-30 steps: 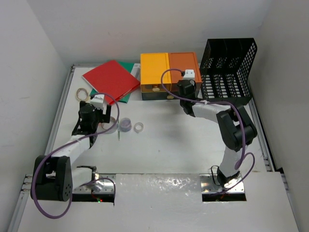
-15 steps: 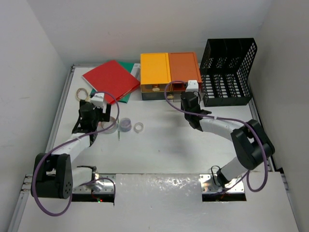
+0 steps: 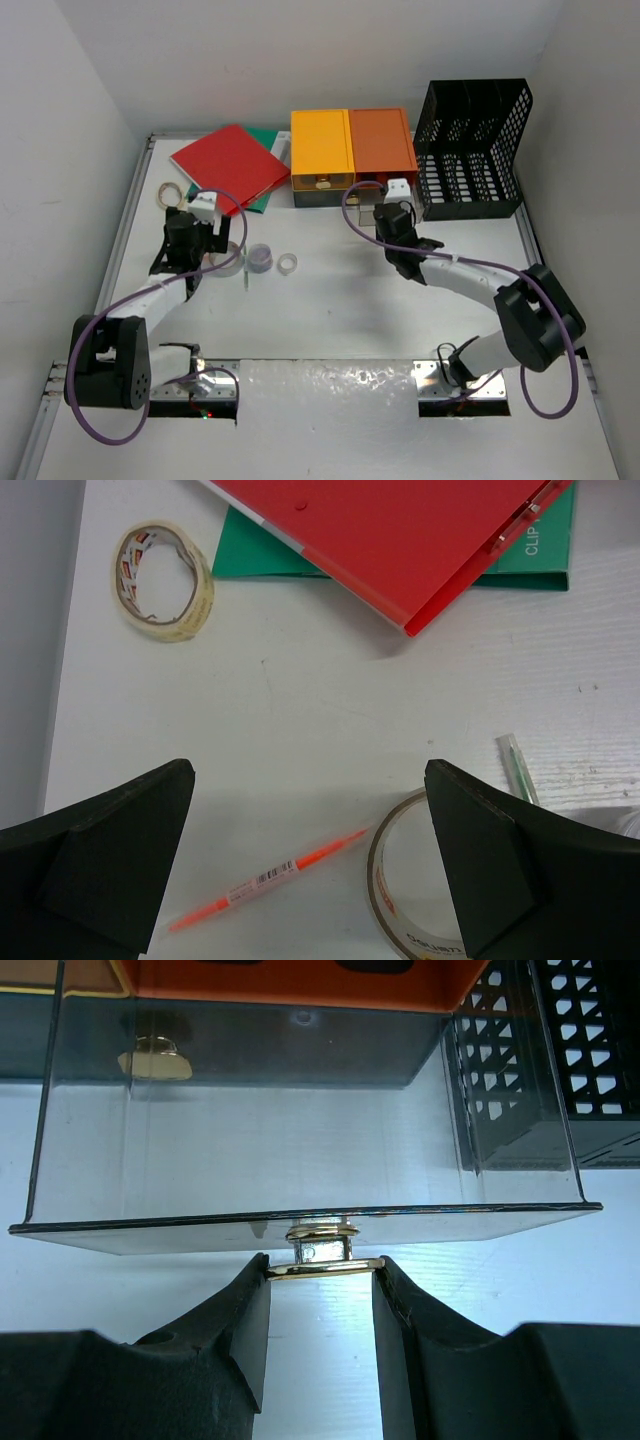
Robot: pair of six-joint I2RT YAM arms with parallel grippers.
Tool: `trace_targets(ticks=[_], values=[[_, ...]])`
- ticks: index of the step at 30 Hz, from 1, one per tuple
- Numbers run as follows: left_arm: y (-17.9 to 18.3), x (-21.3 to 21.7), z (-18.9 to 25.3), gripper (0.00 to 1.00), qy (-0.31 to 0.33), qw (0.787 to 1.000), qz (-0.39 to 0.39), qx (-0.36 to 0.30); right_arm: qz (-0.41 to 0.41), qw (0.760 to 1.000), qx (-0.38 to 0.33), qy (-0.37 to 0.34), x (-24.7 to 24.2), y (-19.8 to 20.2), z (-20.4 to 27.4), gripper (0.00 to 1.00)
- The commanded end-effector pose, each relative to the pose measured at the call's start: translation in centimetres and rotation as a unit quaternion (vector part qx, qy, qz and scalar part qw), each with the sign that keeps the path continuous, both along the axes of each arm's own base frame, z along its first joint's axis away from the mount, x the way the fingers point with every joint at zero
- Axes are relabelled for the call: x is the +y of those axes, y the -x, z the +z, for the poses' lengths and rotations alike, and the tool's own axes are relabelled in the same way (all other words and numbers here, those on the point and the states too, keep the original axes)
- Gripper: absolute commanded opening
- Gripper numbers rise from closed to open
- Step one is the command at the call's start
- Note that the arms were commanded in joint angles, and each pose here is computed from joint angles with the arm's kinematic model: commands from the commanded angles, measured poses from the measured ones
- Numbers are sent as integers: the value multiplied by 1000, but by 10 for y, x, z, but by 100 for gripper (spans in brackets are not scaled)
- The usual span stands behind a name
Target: Organize the desk
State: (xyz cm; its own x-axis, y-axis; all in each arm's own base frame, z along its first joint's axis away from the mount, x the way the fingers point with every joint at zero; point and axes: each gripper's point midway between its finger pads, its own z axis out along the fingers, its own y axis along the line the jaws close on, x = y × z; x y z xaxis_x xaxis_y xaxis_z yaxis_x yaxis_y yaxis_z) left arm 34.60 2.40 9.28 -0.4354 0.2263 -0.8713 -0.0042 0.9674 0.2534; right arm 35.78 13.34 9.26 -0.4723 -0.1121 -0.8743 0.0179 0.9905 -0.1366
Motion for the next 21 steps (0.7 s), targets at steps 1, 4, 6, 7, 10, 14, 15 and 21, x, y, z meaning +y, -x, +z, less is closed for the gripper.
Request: trace_targets(ticks=[1,4,6,7,10,14,15,21], values=[[-14,2,24,100,-1,1000,1,-31,61,998,-6,-26,28,5,15,38],[-14,3,23,100,-5,1000,0,-28,74,997,-1,-28,30,9,18,68],[-15,3,23,100,-7,1000,1,-27,84,996,2,-28,31,13,22,78],[-15,4,21,100,-9,1000,2,-22,90,995,3,-29,32,15,25,80],[-16,5,18,100,-10,1000,3,-15,112,993,3,-27,35,21,34,89],[-15,10,15,100,-25,1000,10,0,180,983,-5,-36,53,32,51,92],[-15,12,17,100,-30,999,12,0,197,980,-9,-38,58,34,55,93],[-12,44,29,100,-72,995,56,27,332,942,-23,-46,117,49,92,94]])
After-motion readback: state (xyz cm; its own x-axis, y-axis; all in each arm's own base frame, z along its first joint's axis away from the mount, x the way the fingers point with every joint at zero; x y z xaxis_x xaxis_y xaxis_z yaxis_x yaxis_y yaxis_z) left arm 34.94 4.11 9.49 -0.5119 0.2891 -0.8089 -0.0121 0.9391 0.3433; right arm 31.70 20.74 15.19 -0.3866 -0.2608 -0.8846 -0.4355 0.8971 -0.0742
